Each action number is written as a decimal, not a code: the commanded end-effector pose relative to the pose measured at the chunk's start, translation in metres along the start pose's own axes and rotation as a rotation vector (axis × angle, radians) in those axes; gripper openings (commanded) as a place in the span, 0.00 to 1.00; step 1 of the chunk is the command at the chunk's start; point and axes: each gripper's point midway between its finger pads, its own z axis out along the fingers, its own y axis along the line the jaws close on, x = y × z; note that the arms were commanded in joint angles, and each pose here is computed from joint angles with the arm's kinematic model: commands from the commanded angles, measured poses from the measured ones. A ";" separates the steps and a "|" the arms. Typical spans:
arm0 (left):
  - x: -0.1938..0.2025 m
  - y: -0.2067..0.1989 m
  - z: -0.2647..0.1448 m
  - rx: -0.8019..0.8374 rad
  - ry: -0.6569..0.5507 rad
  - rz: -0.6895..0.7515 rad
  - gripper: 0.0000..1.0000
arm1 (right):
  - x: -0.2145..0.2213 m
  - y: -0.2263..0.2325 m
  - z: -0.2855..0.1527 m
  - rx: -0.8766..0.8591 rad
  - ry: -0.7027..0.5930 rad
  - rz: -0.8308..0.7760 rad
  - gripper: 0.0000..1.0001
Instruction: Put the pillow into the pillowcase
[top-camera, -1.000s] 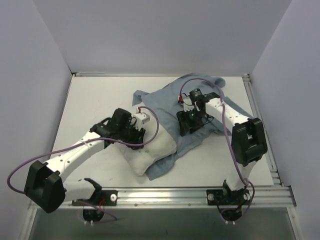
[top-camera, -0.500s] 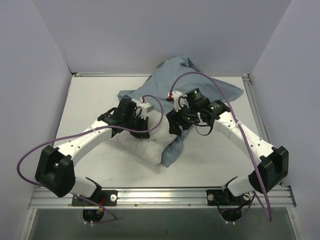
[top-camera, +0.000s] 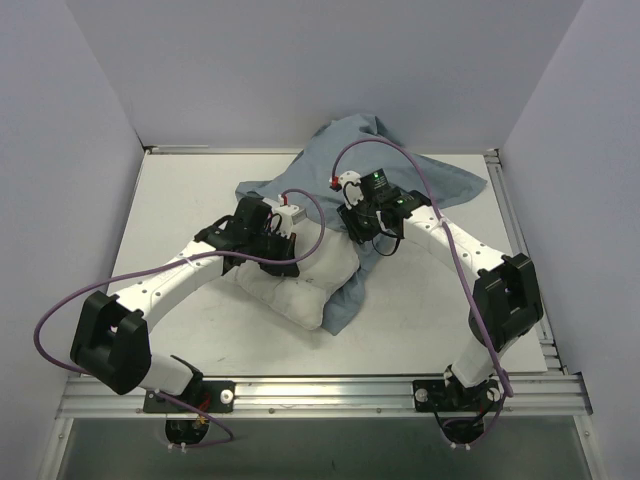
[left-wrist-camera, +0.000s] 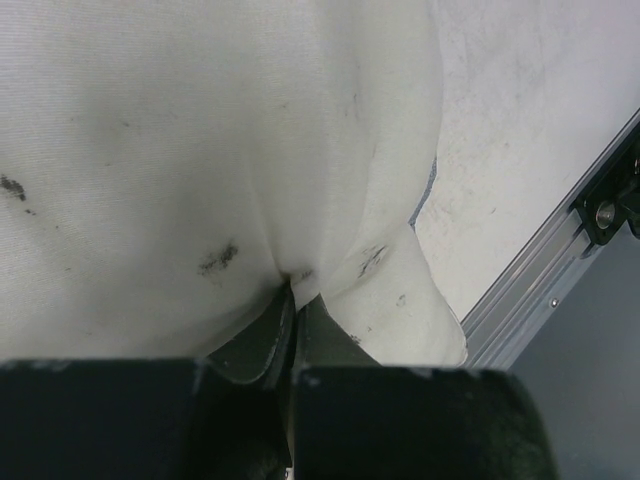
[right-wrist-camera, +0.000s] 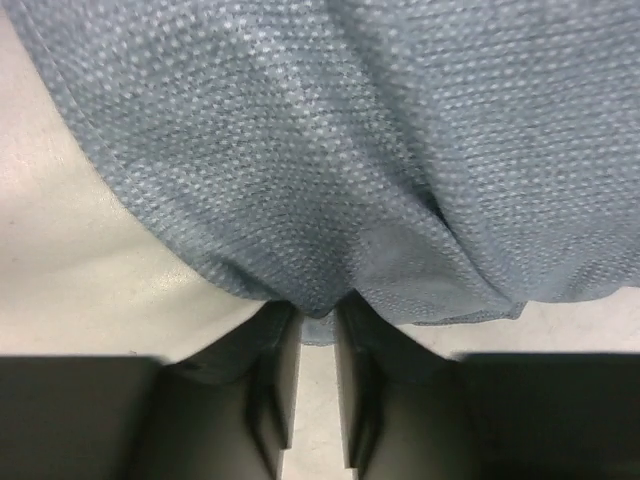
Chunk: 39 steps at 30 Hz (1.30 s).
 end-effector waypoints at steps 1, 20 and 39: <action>-0.022 0.003 -0.005 0.010 -0.093 -0.010 0.00 | -0.024 -0.010 -0.008 0.008 -0.068 -0.016 0.17; -0.099 -0.029 -0.020 0.229 -0.391 -0.336 0.00 | -0.002 0.052 -0.052 -0.633 0.076 0.278 0.00; -0.031 -0.038 -0.013 -0.153 -0.067 0.928 0.97 | 0.081 0.031 -0.086 -0.288 0.051 0.882 0.81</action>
